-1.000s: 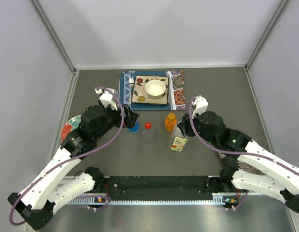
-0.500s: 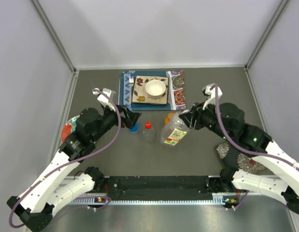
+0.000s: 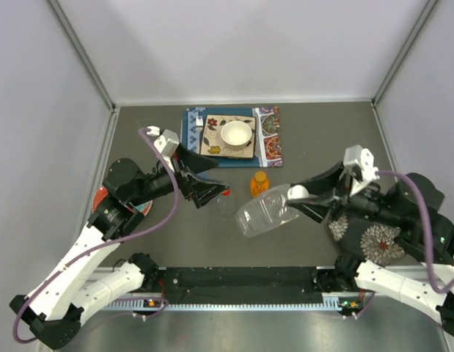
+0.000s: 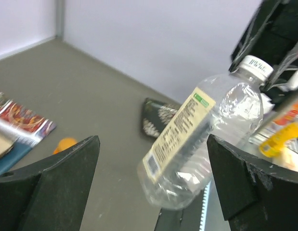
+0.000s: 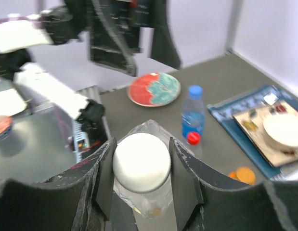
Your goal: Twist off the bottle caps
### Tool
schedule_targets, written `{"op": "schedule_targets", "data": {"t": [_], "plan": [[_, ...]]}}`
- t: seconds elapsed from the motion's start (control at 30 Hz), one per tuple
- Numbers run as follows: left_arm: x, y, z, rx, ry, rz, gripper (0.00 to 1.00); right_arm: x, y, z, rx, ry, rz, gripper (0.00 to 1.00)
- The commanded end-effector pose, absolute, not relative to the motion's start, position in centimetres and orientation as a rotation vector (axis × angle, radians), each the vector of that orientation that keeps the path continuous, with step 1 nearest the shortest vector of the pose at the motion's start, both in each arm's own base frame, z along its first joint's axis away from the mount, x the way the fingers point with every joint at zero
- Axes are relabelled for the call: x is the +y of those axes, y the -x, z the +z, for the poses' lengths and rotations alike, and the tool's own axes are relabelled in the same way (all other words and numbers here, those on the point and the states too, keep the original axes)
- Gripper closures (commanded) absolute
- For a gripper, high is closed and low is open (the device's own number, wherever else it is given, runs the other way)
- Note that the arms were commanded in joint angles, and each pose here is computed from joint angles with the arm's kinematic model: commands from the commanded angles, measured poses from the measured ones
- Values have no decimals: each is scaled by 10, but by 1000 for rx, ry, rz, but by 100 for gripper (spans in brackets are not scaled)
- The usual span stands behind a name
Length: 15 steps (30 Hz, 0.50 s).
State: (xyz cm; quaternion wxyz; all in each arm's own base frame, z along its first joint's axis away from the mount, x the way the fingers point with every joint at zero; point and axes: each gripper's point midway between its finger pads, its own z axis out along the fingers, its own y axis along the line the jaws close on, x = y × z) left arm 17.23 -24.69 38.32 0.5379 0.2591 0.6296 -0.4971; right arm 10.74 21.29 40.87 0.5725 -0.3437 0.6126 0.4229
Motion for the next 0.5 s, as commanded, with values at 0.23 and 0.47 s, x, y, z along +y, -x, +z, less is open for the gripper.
{"op": "schedule_targets", "data": {"t": [0.23,0.47], "plan": [[-262,-83,442,1105,-1066,-1629,1,228,-10,459,1014,1245,1380,100],[-260,-79,429,1086,-1112,-1595,1,238,-17,478,983,1212,1401,100]]}}
